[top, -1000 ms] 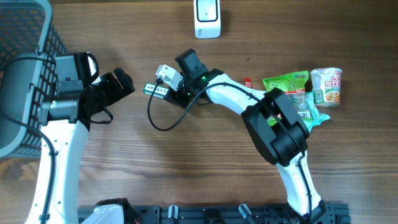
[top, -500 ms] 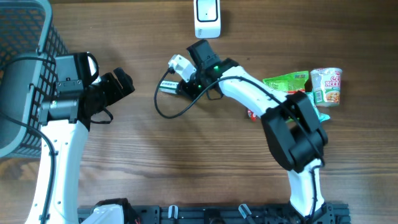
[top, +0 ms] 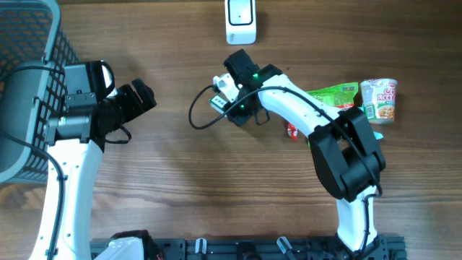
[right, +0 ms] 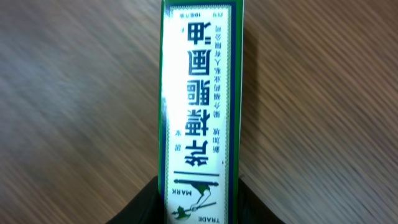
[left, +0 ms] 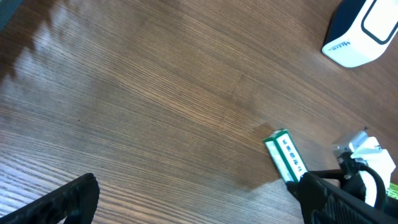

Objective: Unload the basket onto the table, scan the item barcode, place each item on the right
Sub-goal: 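Lift the gum box and carry it toward the right side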

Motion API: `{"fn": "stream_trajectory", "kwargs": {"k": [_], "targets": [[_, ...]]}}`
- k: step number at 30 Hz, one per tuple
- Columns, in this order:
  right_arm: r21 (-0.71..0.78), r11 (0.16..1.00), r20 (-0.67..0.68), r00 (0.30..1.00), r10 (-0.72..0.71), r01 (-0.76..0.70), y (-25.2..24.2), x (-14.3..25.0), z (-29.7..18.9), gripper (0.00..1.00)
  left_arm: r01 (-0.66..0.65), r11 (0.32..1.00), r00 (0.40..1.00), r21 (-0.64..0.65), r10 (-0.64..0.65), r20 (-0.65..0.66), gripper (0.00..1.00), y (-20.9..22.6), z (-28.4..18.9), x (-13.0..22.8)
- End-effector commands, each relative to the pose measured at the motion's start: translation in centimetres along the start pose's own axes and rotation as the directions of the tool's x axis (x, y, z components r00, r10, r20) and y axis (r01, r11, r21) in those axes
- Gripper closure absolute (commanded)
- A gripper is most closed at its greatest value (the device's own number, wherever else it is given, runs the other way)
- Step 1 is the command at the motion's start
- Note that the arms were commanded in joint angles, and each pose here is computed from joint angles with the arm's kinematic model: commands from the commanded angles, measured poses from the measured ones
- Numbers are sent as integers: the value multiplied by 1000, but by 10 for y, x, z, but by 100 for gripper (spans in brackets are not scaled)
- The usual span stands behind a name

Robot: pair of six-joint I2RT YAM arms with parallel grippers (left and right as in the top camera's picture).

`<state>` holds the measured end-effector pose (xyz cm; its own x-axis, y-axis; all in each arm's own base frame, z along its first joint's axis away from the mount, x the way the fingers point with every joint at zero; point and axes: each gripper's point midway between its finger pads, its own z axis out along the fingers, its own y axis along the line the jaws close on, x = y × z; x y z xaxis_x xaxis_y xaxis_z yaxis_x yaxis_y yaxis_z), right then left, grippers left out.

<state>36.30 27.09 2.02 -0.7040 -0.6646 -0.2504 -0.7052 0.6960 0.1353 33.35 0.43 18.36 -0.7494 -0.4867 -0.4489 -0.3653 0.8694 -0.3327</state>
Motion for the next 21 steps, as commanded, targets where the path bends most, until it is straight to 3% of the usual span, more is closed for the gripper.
{"fn": "stream_trajectory", "kwargs": {"k": [1,14,21], "targets": [[134,989,30,998,59,-62,-23,-1,-33,67,-11,1000,1000,8,11,-7,0,-2,1,1],[376,914,8,987,163,-154,-58,19,-65,68,-11,1000,1000,8,11,-7,0,-2,1,1],[584,782,20,967,253,-216,-84,34,-84,71,-12,1000,1000,8,12,-7,0,-2,1,1]]}}
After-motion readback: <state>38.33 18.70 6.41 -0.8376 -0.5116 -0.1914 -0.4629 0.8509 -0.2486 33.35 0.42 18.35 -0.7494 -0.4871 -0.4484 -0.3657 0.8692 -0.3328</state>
